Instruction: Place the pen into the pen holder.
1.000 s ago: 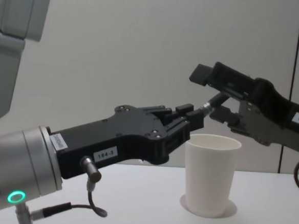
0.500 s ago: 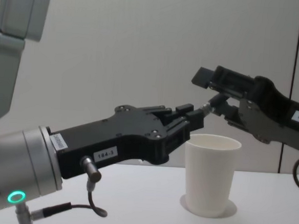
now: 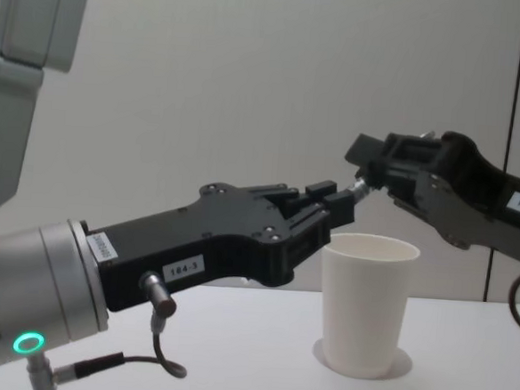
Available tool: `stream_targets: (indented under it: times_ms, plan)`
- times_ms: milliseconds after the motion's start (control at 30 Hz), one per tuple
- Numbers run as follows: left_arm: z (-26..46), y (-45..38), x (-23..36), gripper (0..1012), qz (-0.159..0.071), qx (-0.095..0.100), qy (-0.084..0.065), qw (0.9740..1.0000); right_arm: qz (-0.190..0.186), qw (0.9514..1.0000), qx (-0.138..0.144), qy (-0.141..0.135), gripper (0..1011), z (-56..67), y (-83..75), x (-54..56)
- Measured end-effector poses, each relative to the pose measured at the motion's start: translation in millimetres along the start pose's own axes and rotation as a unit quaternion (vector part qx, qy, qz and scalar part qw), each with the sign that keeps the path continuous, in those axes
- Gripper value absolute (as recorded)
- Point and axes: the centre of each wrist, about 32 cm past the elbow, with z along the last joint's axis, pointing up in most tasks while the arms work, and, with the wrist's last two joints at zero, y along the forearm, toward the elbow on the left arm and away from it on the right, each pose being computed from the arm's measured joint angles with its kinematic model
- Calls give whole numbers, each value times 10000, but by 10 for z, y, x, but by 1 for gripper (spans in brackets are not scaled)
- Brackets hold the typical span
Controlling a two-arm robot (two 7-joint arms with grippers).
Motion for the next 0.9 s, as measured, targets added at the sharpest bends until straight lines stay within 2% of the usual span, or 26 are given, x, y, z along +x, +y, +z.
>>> stream_targets:
  times_ms: [33,167,567,900]
  plan:
    - [0,0,0,139,0,0,0,10000,2,10000,1,-1,185,0,1,0]
    - [0,0,0,139,-1,3,1,10000,15,10000,4,4,136,0,3,-2]
    - [1,1,1,155,2,-4,0,10000,-4,10000,9,-5,134,0,0,2]
    - [1,0,1,440,1,-4,0,10000,-4,10000,8,-4,134,-1,1,1]
